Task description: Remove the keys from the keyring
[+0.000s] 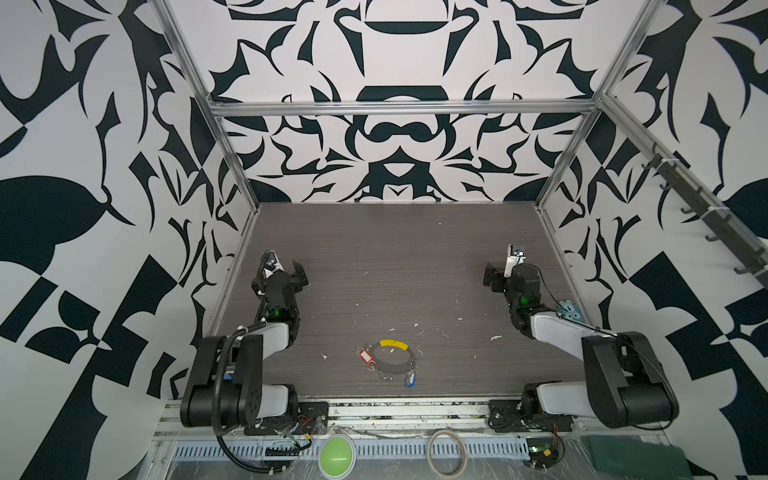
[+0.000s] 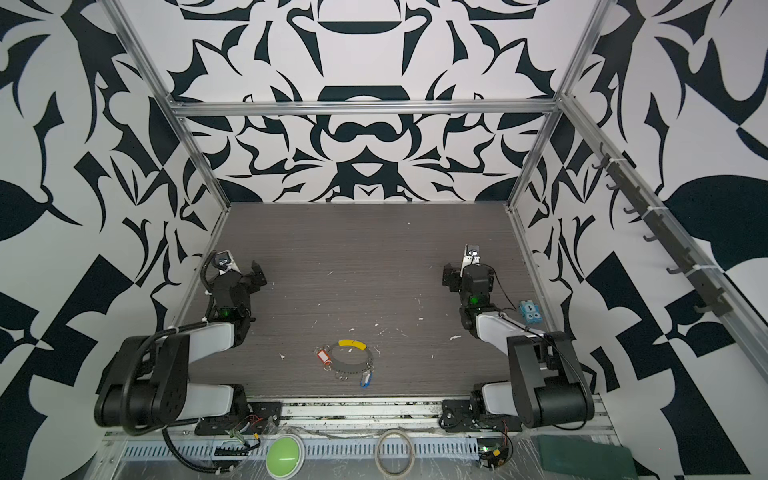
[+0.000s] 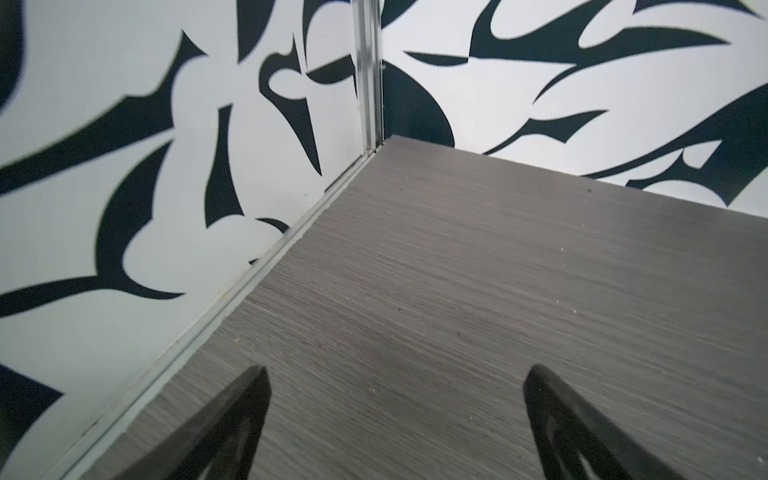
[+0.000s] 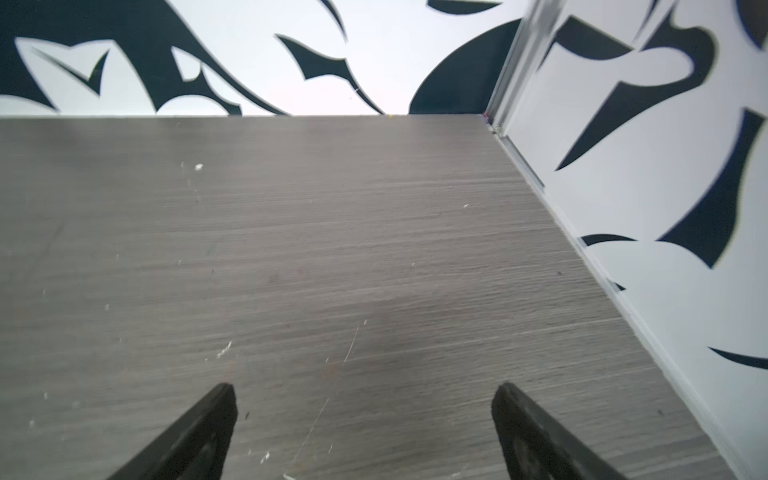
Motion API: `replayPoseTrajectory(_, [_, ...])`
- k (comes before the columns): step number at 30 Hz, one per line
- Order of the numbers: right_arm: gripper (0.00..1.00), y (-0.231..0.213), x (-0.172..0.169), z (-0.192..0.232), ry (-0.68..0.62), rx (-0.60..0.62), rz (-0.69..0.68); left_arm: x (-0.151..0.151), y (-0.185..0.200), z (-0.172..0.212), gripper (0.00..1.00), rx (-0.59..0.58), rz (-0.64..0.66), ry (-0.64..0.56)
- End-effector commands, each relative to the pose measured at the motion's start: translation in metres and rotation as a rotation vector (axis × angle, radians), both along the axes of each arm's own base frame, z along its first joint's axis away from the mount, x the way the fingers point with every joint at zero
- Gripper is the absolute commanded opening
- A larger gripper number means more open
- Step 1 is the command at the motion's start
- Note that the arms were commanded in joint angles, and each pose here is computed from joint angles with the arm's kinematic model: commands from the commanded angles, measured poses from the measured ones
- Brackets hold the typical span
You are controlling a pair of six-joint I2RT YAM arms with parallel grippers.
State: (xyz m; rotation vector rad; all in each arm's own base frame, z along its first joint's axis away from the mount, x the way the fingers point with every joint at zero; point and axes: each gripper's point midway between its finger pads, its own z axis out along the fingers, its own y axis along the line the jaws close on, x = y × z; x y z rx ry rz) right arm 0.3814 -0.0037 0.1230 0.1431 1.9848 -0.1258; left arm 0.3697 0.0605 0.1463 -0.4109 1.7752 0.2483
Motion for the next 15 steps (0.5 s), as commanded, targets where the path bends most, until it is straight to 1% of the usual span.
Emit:
replayPoseTrajectory(1, [1.00, -0.015, -0.010, 0.012, 0.026, 0.013, -0.150, -0.017, 0.027, 0.036, 0.99, -0.123, 0.220, -0.088])
replayPoseTrajectory(2, [1.00, -0.020, -0.012, 0.018, 0.023, 0.033, -0.201, -0.024, 0.036, 0.044, 0.99, -0.190, 0.298, -0.127])
replayPoseTrajectory(4, [1.00, -0.026, -0.014, 0.027, 0.010, 0.109, -0.282, -0.034, 0.046, 0.052, 0.99, -0.323, 0.398, -0.172])
replayPoseTrajectory(5, [1.00, -0.027, -0.015, 0.029, -0.006, 0.201, -0.330, -0.041, 0.049, 0.052, 0.99, -0.405, 0.444, -0.184])
replayPoseTrajectory(6, [1.00, -0.032, -0.022, 0.027, 0.001, 0.303, -0.425, -0.050, 0.053, 0.048, 0.99, -0.489, 0.510, -0.190])
replayPoseTrajectory(7, [0.99, -0.043, -0.040, 0.018, 0.028, 0.423, -0.588, -0.064, 0.057, 0.039, 0.99, -0.604, 0.601, -0.196])
replayPoseTrajectory(8, [0.99, -0.045, -0.051, 0.009, 0.071, 0.498, -0.647, -0.071, 0.057, 0.030, 0.99, -0.690, 0.634, -0.185])
replayPoseTrajectory(9, [0.99, -0.032, -0.041, 0.008, 0.086, 0.534, -0.533, -0.068, 0.054, 0.027, 0.99, -0.743, 0.595, -0.180])
replayPoseTrajectory(10, [0.90, -0.016, -0.030, 0.010, 0.064, 0.569, -0.411, -0.063, 0.049, 0.025, 0.99, -0.799, 0.543, -0.182])
replayPoseTrajectory(11, [1.00, -0.008, -0.029, 0.009, 0.050, 0.602, -0.369, -0.061, 0.045, 0.023, 0.99, -0.849, 0.504, -0.188])
replayPoseTrajectory(12, [1.00, -0.002, -0.029, 0.006, 0.045, 0.644, -0.350, -0.061, 0.043, 0.022, 0.99, -0.888, 0.487, -0.201])
replayPoseTrajectory(13, [1.00, 0.011, -0.027, 0.006, 0.047, 0.687, -0.280, -0.061, 0.038, 0.021, 0.99, -0.920, 0.457, -0.217])
replayPoseTrajectory(14, [1.00, 0.022, -0.026, 0.008, 0.065, 0.706, -0.219, -0.060, 0.034, 0.023, 0.99, -0.946, 0.425, -0.240])
replayPoseTrajectory(15, [0.98, 0.029, -0.028, 0.008, 0.092, 0.702, -0.194, -0.061, 0.030, 0.023, 0.99, -0.973, 0.403, -0.259])
